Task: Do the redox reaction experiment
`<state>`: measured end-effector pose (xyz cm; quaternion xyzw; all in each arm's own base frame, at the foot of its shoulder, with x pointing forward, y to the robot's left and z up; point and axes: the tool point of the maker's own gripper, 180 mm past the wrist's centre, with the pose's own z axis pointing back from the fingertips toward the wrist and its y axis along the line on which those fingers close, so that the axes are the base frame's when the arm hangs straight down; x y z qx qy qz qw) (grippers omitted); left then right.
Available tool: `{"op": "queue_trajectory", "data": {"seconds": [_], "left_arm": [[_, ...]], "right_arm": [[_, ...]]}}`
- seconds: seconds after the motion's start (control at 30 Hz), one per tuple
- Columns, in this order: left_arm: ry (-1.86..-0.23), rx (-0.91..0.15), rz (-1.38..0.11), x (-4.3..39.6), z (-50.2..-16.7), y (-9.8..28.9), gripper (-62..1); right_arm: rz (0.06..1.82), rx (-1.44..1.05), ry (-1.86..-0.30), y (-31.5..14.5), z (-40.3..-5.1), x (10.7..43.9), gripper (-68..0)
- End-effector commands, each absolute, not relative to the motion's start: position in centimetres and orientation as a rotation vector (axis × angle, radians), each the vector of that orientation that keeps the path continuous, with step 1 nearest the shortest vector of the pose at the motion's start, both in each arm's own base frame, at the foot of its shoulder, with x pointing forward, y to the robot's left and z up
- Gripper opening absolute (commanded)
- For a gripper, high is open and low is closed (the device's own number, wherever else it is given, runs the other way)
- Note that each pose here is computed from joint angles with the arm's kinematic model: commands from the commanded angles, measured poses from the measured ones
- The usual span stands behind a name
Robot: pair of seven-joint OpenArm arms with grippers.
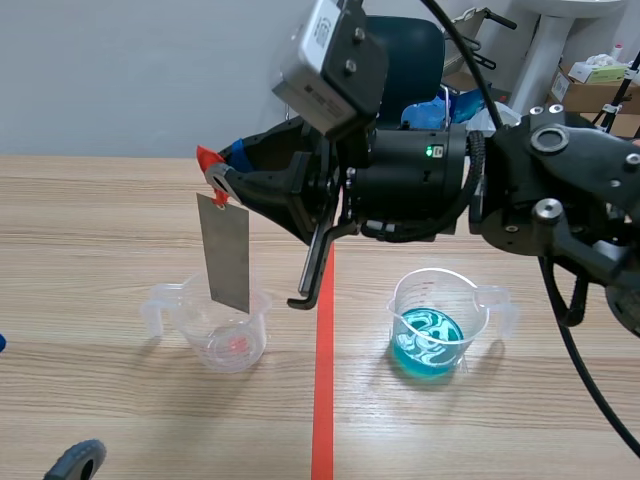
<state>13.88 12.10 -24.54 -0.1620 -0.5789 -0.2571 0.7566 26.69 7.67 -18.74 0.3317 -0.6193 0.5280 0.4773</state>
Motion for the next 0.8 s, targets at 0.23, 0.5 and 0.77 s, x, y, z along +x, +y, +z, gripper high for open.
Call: {"op": "queue_trajectory", "data": {"seconds": [0.23,0.5,0.77], "left_arm": [[-1.285,-0.362,-0.554,14.0,-23.9,11.9,1.4],[-1.285,-0.362,-0.554,14.0,-23.9,11.9,1.4],[-1.285,-0.362,-0.554,14.0,-23.9,11.9,1.4]], "right_arm": [[1.287,0.882,-1.582,7.7,-14.8,25.2,-66.7],[1.303,0.883,-1.612,7.1,-13.2,24.4,-66.6],[1.296,0.842,-1.643,5.7,-11.7,25.5,-66.7]]}}
